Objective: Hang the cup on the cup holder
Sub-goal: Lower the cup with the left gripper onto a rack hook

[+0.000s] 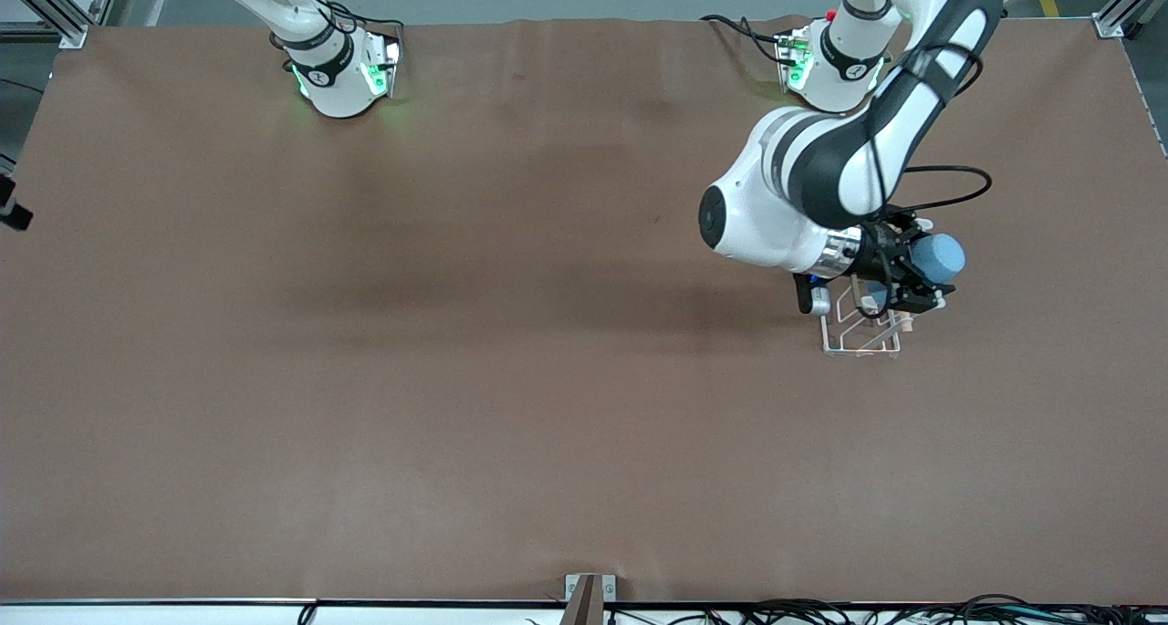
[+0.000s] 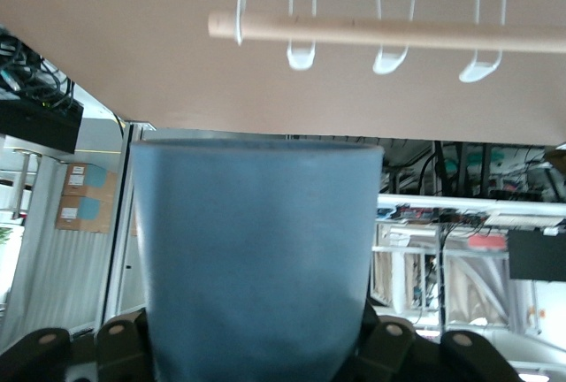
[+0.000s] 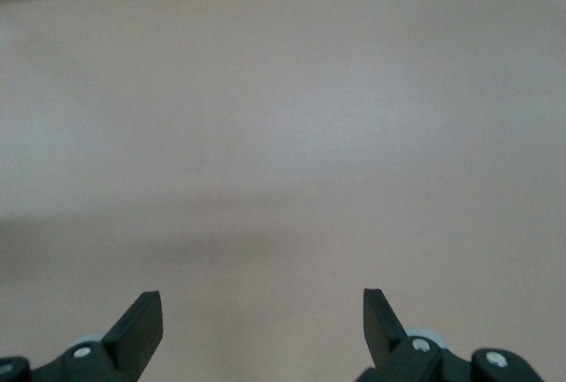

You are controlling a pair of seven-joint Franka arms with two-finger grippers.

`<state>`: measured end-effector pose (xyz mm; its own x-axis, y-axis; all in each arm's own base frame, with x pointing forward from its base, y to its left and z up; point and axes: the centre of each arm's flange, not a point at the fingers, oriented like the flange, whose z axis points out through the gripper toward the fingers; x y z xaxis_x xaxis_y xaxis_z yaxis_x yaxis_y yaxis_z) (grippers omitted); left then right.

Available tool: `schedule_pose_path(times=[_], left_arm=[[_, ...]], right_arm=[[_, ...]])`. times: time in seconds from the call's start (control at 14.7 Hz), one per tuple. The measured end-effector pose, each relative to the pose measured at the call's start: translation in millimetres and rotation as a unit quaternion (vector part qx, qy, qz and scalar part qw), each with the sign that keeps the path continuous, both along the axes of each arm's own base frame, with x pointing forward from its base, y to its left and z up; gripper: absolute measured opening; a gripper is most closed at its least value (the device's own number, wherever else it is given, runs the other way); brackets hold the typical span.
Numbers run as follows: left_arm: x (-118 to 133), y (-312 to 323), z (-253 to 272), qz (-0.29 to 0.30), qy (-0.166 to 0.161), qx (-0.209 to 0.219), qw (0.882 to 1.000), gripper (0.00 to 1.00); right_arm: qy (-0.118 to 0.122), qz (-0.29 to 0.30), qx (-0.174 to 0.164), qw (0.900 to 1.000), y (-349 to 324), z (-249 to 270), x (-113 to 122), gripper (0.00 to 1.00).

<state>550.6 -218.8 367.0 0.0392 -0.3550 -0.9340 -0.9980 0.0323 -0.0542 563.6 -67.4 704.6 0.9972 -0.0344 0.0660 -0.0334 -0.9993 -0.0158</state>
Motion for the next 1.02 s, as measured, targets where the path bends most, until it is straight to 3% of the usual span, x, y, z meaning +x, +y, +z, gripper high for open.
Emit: schedule_pose_path(times=[0.14,0.41,1.02], left_arm=[[-1,-5,-22,-0.008,0.013,0.005,1.0,0.73],[-1,-7,-49,-0.017,0.014,0.017,1.0,0.73],[-11,-6,-96,-0.028,0.003,0.042,0.999,0.73]], right_arm=[[0.017,-0.001,0.005,1.0,5,5,-14,1.0],[0.028,-0.002,0.011,1.0,6,-5,-29,1.0],[0.013,0.0,0.006,1.0,7,3,-39,1.0]])
